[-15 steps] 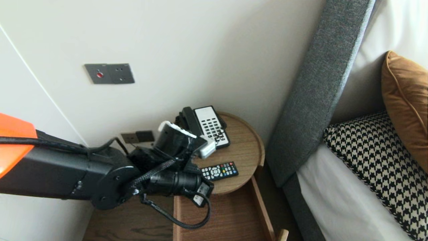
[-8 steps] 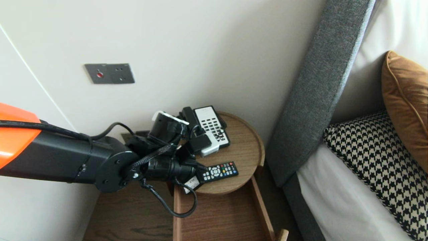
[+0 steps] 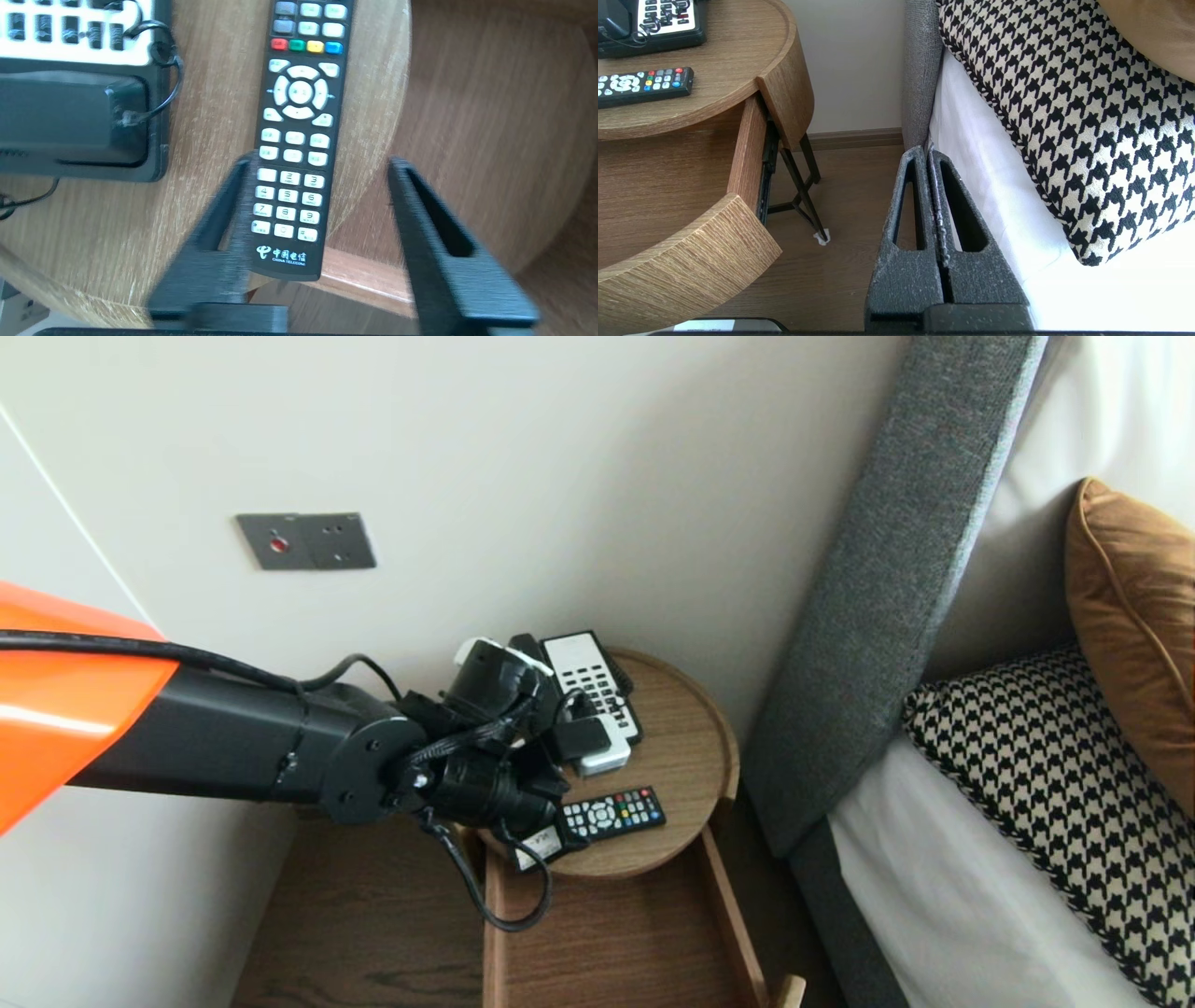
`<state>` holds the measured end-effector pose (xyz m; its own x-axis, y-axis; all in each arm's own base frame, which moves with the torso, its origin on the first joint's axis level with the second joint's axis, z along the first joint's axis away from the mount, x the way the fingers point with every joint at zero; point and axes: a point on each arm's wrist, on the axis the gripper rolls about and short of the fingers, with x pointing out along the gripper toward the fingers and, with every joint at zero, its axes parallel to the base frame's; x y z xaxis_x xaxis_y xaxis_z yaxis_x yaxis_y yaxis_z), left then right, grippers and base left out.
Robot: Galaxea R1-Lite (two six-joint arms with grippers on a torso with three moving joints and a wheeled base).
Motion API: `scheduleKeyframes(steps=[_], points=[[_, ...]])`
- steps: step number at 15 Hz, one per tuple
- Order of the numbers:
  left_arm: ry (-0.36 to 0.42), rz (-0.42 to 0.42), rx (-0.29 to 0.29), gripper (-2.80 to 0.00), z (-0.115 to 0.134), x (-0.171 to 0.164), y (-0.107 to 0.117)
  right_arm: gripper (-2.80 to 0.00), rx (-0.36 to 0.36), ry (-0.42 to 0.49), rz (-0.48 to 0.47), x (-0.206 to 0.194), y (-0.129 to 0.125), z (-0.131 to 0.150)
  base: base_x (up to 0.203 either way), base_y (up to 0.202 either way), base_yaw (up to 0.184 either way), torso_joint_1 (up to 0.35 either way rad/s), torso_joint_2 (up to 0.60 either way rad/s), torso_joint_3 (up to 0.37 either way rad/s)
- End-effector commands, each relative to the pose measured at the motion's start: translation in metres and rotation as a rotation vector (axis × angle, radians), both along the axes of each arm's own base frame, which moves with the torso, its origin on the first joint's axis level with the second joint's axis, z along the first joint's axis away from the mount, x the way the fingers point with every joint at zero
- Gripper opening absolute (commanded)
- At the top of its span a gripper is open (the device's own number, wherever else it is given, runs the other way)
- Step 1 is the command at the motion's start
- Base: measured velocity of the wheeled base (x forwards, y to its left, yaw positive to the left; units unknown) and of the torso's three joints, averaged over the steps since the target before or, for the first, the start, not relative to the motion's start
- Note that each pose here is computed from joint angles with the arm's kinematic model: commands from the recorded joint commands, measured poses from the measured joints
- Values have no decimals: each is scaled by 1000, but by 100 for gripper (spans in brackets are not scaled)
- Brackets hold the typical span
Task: Put the remote controls on the table in the drawer one by one
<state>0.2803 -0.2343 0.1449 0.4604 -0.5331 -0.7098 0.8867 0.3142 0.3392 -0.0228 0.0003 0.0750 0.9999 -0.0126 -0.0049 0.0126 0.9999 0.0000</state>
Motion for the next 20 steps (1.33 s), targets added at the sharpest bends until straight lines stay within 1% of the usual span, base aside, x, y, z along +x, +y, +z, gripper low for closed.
scheduleKeyframes(steps=[1, 3, 5, 7, 9, 11, 14, 18, 20], points=[[12, -23, 33, 0, -1, 7, -6, -280, 0, 0, 0, 0, 0, 0, 0, 0, 0, 0, 0, 0], [28, -47, 79, 0, -4, 14, -11, -280, 0, 0, 0, 0, 0, 0, 0, 0, 0, 0, 0, 0], [30, -44, 91, 0, -4, 25, -20, -280, 0, 0, 0, 0, 0, 0, 0, 0, 0, 0, 0, 0], [48, -9, 152, 0, -10, 27, -21, -280, 0, 0, 0, 0, 0, 0, 0, 0, 0, 0, 0, 0], [62, 27, 175, 0, -17, 27, -22, -280, 0, 0, 0, 0, 0, 0, 0, 0, 0, 0, 0, 0], [60, 61, 209, 0, -22, 29, -22, -280, 0, 0, 0, 0, 0, 0, 0, 0, 0, 0, 0, 0], [65, 56, 208, 0, -23, 28, -23, -280, 0, 0, 0, 0, 0, 0, 0, 0, 0, 0, 0, 0], [64, 36, 202, 0, -24, 28, -33, -280, 0, 0, 0, 0, 0, 0, 0, 0, 0, 0, 0, 0], [87, 27, 210, 0, -22, 30, -37, -280, 0, 0, 0, 0, 0, 0, 0, 0, 0, 0, 0, 0]])
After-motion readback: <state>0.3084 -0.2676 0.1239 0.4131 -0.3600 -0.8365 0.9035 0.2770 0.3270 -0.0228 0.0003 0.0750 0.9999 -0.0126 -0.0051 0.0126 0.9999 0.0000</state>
